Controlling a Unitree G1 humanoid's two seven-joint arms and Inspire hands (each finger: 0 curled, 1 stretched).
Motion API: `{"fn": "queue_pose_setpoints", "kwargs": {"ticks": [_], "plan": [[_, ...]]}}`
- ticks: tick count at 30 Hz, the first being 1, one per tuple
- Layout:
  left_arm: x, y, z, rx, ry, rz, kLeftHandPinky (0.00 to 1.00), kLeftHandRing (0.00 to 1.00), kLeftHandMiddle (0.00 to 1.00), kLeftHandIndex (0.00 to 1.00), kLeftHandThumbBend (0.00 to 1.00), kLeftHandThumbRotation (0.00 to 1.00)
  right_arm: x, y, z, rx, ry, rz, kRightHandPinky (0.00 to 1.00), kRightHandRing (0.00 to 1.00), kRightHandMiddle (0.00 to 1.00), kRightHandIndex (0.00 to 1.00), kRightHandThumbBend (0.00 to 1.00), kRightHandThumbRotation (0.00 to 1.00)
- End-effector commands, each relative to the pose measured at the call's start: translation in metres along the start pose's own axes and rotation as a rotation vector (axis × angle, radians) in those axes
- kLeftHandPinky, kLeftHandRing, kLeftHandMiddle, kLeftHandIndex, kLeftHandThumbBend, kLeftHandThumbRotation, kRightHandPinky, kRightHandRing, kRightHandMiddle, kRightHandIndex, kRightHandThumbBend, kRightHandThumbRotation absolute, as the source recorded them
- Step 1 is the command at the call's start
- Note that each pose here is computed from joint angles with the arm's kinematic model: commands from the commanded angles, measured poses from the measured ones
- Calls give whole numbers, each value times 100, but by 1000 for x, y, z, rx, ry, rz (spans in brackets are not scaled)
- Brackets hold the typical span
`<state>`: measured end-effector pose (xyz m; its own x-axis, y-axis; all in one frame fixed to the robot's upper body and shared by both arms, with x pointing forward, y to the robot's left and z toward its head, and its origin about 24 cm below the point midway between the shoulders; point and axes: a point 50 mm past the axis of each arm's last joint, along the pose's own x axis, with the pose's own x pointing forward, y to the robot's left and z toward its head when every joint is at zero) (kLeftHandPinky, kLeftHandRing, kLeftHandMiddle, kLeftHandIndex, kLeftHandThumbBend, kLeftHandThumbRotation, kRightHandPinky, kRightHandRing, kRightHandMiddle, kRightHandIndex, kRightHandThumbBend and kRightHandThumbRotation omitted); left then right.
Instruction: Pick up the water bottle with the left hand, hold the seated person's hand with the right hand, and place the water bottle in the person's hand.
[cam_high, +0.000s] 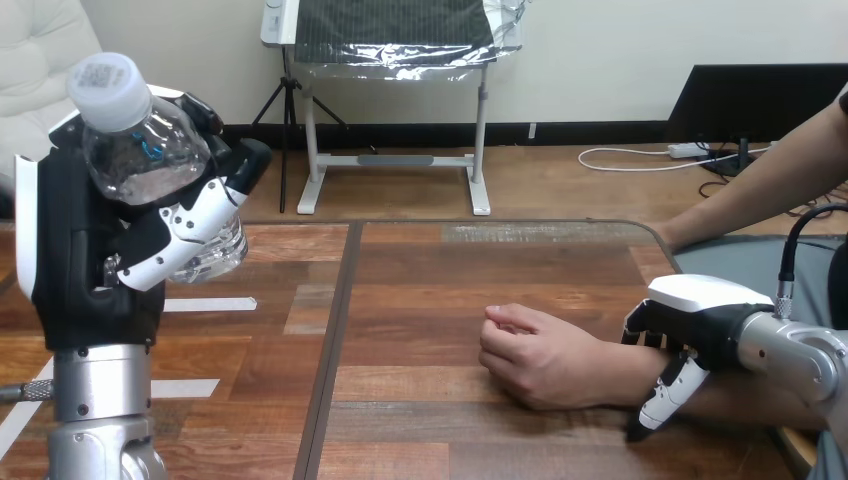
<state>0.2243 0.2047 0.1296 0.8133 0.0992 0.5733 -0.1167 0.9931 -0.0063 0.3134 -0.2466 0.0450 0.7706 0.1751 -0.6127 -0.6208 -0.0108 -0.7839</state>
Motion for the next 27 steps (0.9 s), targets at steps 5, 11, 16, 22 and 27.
{"fn": "queue_pose_setpoints", "kwargs": {"ticks": [5, 11, 16, 22, 27], "plan": [[15, -5, 16, -12, -117, -7, 21, 27, 34, 40, 56, 0, 12, 54, 26, 8, -78, 182, 34, 42, 51, 58, 100, 20], [14, -4, 16, 4, -118, -7, 22, 27, 34, 40, 56, 0, 11, 55, 27, 27, -86, 181, 29, 36, 46, 54, 99, 13], [14, -4, 16, -4, -108, 2, 22, 28, 34, 40, 56, 0, 11, 56, 26, 49, -99, 176, 25, 32, 41, 50, 97, 6], [14, -4, 16, -10, -108, 0, 22, 28, 34, 40, 58, 0, 11, 56, 25, 60, -97, 172, 23, 29, 37, 44, 94, 1], [14, -4, 16, -14, -108, -4, 22, 28, 34, 40, 57, 0, 11, 56, 23, 84, -98, 166, 20, 26, 34, 38, 91, 0]]}}
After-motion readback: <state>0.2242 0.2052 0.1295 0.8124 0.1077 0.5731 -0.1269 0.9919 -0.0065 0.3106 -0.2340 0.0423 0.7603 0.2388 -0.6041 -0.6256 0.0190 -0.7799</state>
